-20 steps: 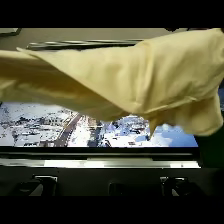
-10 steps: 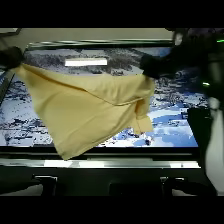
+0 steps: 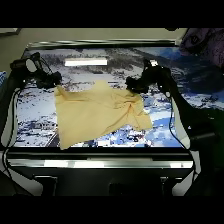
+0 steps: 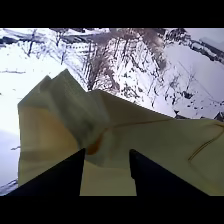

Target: Fold the clothes and pants, and hang the long-sleeved shirts on hangers.

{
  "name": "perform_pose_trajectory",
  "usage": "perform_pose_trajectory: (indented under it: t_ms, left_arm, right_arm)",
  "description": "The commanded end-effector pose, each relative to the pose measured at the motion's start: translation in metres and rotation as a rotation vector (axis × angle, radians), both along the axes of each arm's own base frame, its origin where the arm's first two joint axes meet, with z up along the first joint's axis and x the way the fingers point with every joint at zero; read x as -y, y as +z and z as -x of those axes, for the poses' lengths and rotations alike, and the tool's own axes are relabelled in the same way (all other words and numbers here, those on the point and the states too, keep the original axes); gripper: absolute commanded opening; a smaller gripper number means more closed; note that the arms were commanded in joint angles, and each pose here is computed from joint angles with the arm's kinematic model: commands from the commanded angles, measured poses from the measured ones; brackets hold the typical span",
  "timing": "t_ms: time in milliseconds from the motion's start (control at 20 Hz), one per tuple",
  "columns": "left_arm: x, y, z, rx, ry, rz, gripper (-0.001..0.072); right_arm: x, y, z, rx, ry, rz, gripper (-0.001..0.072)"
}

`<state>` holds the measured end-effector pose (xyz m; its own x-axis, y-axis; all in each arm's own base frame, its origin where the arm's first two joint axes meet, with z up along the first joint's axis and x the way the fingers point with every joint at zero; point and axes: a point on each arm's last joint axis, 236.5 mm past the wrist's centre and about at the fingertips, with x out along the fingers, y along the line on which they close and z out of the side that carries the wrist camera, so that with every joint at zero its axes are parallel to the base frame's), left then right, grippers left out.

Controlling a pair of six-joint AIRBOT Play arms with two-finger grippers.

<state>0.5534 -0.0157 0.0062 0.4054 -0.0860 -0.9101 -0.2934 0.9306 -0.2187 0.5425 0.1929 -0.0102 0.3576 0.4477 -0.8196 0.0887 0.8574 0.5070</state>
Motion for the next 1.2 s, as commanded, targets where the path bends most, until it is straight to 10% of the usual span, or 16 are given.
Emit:
perform_pose_trajectory:
  t_ms: [0, 250, 850, 1150]
  left_arm:
    - [-0.018, 0.014, 0.018, -0.038, -0.014, 0.033, 0.0500]
    - [-0.088, 0.049, 0.086, -0.109, 0.086, 0.029, 0.0506]
    - [-0.075, 0.027, 0.235, -0.144, 0.264, 0.251, 0.0506]
    - [-0.067, 0.009, 0.258, -0.209, 0.230, 0.285, 0.0507]
  right_arm:
    - [0.042, 0.026, 0.007, 0.011, 0.073, -0.052, 0.0391]
    - [0.139, 0.028, 0.058, -0.112, 0.158, -0.048, 0.0487]
    - [0.065, -0.082, 0.098, -0.208, 0.203, -0.222, 0.0473]
    - [0.051, -0.078, 0.089, -0.163, 0.203, -0.211, 0.0028]
